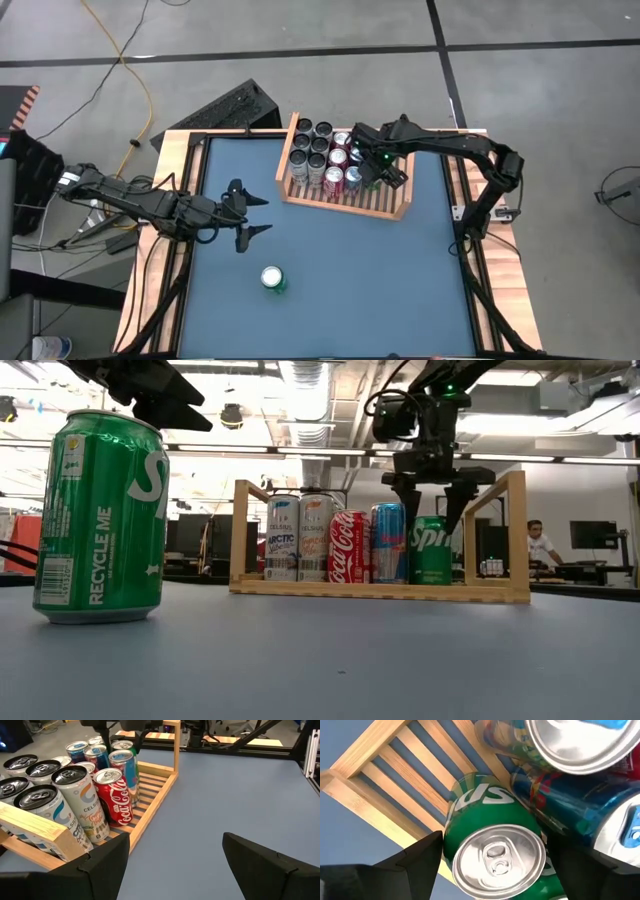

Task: Place canned beverage on shelf
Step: Put the green soda can on the shelf aligned with the other green soda can, then adjust the green soda can on the shelf

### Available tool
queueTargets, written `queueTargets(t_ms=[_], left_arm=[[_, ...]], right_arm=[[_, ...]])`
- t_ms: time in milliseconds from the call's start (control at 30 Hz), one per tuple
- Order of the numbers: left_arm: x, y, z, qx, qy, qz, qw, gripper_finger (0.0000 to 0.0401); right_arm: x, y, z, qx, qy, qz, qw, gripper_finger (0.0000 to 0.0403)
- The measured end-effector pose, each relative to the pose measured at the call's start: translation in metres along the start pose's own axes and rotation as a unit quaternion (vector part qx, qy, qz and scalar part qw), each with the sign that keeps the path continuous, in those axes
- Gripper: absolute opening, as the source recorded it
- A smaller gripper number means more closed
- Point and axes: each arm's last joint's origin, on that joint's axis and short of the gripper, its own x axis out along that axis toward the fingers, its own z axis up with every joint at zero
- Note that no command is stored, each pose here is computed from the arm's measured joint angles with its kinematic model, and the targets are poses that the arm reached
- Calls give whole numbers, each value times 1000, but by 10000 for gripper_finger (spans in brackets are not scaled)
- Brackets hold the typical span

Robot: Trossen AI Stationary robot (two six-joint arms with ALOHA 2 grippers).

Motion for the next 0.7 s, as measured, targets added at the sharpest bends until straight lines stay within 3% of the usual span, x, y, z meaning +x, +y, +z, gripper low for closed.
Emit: queueTargets(t_ms=[267,700], left_arm=[[0,0,0,4,0,0,1000,306],[0,0,0,18,1,0,1000,306]], right_arm=[[-18,-9,3,21,1,-22,1000,349],[-31,2,-2,76,53,14,996,349]])
